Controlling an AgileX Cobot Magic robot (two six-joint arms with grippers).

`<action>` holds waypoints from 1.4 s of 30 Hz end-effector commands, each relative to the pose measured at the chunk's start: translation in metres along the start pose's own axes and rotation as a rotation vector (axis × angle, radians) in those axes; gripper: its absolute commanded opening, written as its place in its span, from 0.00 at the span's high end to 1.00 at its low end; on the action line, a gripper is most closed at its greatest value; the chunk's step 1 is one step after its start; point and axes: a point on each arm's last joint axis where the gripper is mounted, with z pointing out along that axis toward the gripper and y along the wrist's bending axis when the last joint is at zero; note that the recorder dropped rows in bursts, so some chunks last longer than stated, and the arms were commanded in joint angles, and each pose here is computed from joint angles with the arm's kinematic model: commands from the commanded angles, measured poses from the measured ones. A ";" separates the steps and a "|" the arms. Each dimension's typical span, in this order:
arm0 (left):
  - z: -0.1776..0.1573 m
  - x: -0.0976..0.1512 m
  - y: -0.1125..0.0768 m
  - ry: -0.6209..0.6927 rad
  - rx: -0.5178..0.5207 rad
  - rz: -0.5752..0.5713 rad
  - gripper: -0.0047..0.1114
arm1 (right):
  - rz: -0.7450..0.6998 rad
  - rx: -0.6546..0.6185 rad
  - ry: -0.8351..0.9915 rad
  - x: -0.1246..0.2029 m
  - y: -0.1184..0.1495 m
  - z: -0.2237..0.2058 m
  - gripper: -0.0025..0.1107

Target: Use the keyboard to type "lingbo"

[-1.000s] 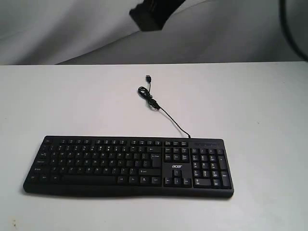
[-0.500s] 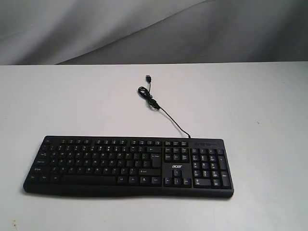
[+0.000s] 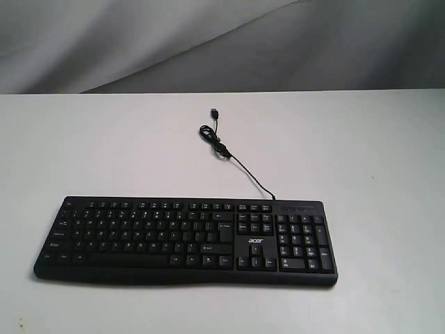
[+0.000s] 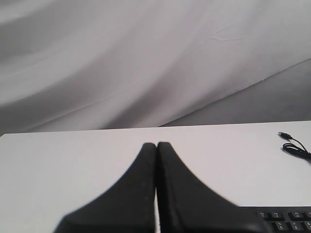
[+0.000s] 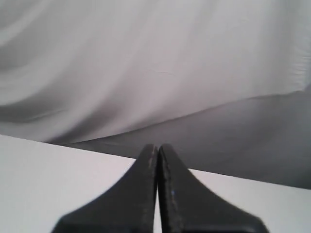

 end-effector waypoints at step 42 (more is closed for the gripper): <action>0.000 0.001 0.000 -0.007 0.007 -0.002 0.96 | -0.082 0.415 0.037 0.299 -0.053 -0.101 0.98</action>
